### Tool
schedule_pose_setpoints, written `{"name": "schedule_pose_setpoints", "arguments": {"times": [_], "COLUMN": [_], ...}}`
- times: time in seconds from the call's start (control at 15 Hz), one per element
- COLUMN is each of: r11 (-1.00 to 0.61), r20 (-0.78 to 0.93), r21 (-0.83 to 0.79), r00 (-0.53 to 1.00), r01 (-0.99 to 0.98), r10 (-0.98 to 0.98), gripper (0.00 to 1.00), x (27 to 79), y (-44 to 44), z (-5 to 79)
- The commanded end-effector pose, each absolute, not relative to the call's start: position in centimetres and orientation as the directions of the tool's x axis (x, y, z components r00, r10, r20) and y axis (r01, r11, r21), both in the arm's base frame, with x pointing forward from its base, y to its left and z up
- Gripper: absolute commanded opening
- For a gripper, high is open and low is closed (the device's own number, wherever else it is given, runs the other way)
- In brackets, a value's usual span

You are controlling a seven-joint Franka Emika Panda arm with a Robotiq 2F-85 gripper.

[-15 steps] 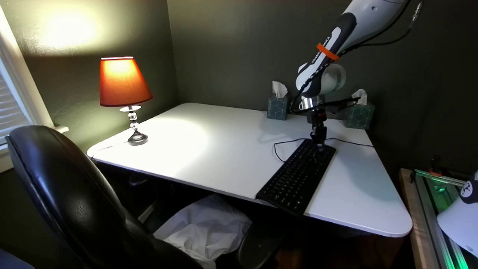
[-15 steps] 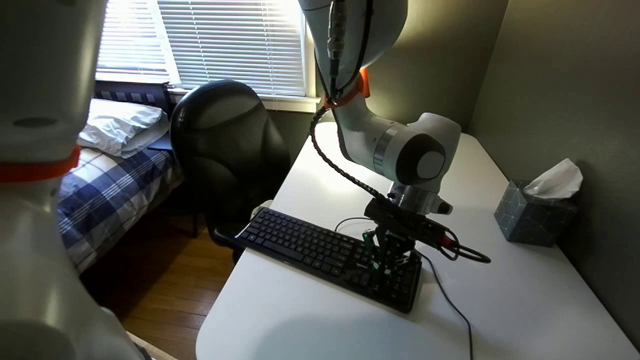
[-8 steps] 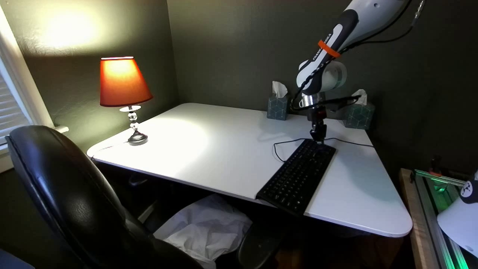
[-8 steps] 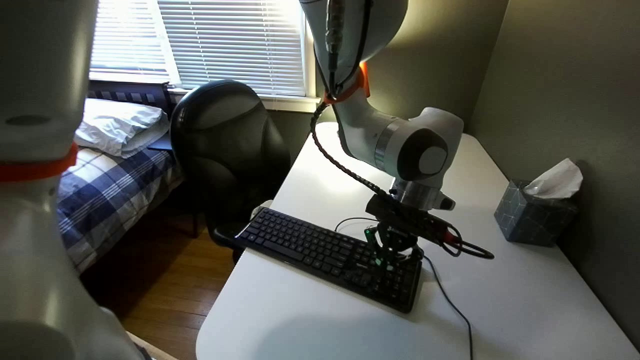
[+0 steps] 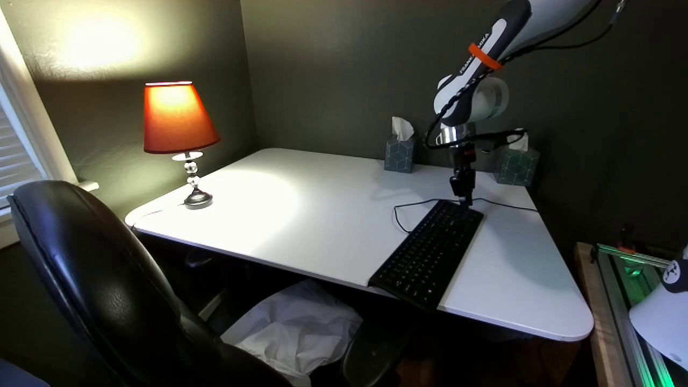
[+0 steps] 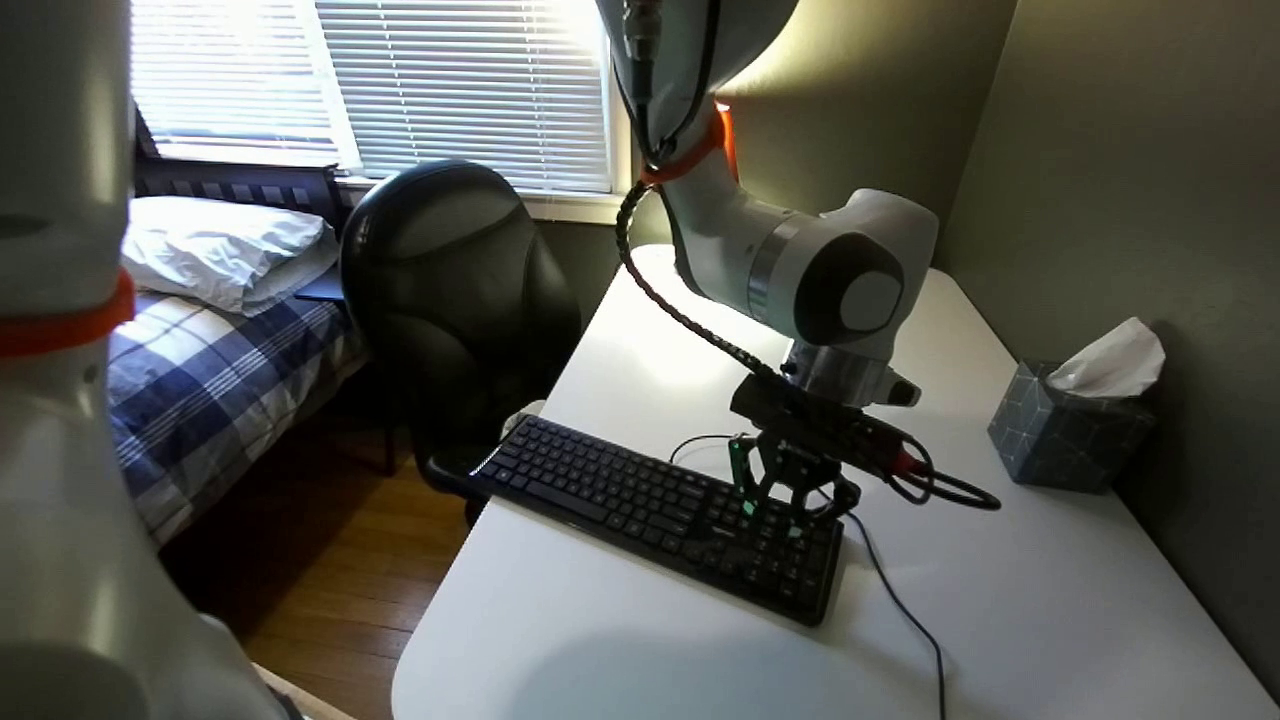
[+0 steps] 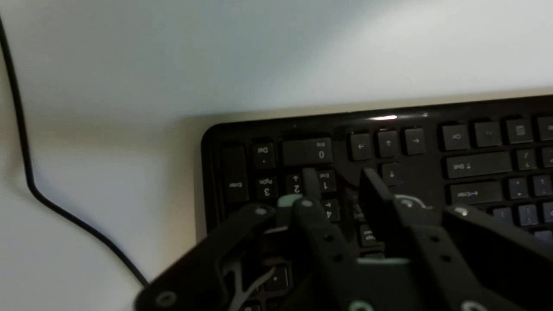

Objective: Press a button on the keyboard

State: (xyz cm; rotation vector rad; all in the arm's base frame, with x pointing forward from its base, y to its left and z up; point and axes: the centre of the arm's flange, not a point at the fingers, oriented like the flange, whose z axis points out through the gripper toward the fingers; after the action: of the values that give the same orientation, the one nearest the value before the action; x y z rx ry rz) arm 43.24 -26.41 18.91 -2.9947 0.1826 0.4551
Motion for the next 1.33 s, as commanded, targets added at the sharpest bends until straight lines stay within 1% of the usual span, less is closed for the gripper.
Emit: {"name": "schedule_pose_setpoints", "arguments": {"times": [0.0, 0.07, 0.13, 0.33, 1.27], "r11": [-0.986, -0.986, -0.986, -0.985, -0.974], "r20": [-0.265, -0.261, -0.257, -0.242, -0.113], "r21": [-0.069, -0.068, -0.066, -0.058, 0.006], "r00": [0.956, 0.956, 0.957, 0.96, 0.968], "r01": [-0.151, -0.154, -0.155, -0.161, -0.224], "r10": [-0.127, -0.131, -0.133, -0.142, -0.224], "gripper": [0.64, 0.71, 0.8, 0.99, 1.0], "x": [41.6, 41.4, 41.3, 41.0, 38.3], "y": [-25.9, -25.9, -25.9, -25.9, -25.6], "z": [20.4, 20.6, 20.9, 21.6, 25.5]}}
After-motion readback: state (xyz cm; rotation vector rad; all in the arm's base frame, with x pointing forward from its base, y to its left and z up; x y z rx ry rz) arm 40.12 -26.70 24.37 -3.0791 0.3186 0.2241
